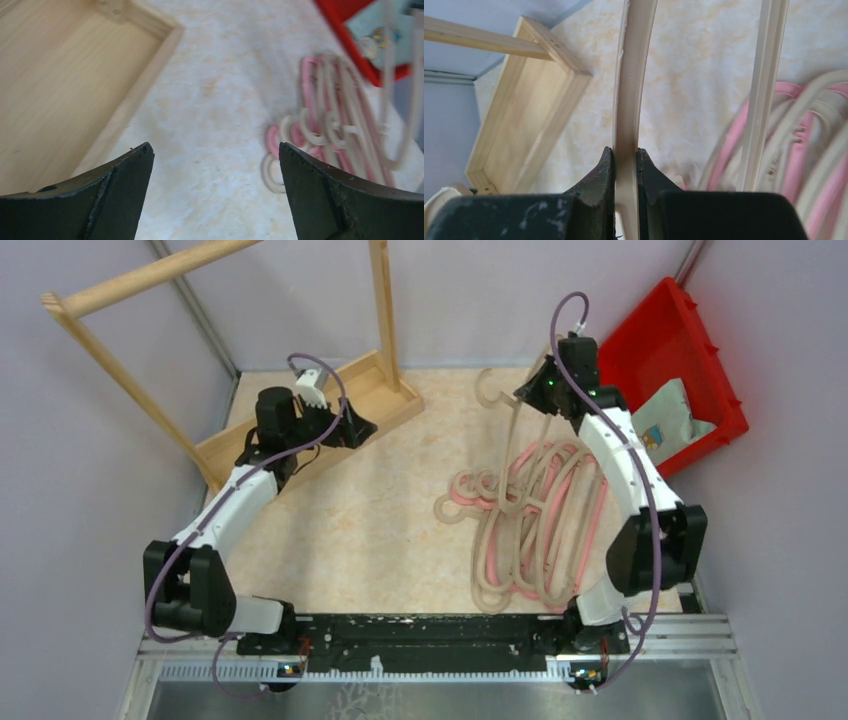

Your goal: Organize the hangers

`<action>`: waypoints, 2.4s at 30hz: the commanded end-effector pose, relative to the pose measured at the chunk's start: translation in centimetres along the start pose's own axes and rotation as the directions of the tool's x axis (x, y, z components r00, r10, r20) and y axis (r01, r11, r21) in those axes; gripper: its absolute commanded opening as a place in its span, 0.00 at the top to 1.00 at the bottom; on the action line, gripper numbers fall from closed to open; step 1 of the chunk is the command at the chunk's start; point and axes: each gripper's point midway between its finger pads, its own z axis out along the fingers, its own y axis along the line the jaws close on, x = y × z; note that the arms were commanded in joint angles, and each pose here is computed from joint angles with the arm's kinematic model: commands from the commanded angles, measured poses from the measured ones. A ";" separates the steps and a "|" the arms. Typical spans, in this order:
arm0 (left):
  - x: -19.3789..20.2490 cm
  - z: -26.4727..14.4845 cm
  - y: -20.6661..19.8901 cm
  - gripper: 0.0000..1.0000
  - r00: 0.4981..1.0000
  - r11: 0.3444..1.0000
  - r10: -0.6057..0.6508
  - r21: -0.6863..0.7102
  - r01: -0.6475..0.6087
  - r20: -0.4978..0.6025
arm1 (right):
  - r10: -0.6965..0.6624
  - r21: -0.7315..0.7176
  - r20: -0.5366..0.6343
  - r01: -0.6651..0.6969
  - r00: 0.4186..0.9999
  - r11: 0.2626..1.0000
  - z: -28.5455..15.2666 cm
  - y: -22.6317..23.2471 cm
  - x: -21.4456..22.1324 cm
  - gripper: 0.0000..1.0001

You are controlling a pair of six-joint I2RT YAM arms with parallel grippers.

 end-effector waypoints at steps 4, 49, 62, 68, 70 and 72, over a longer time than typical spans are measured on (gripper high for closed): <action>-2.1 -1.0 -12.7 0.00 0.994 0.938 0.038 0.340 -0.072 0.106 | 0.068 -0.193 -0.015 -0.070 0.998 0.979 6.5 8.4 -1.0 1.00; 3.7 6.8 -11.3 1.00 0.997 0.995 0.069 -0.069 -0.068 0.016 | 0.124 -0.535 -0.331 -0.294 0.936 0.792 -0.3 21.1 3.4 0.90; -3.4 -2.1 -4.3 1.00 0.983 0.825 0.161 -0.558 -0.089 0.082 | 0.056 -0.113 -0.167 -0.076 0.984 0.991 1.1 4.8 0.7 0.31; -3.9 -5.1 -3.8 1.00 0.994 0.784 0.093 -0.620 -0.033 0.064 | -0.004 0.000 -0.147 0.004 0.989 1.000 -0.1 0.8 1.9 0.31; -3.5 -5.8 -4.6 1.00 0.993 0.825 0.087 -0.564 -0.028 0.077 | 0.005 0.004 -0.157 -0.004 0.988 1.000 0.0 0.4 2.6 0.31; -2.0 -6.3 -5.1 1.00 0.989 0.872 0.117 -0.486 -0.057 0.094 | 0.013 0.003 -0.167 -0.013 0.986 1.000 0.3 0.2 3.2 0.31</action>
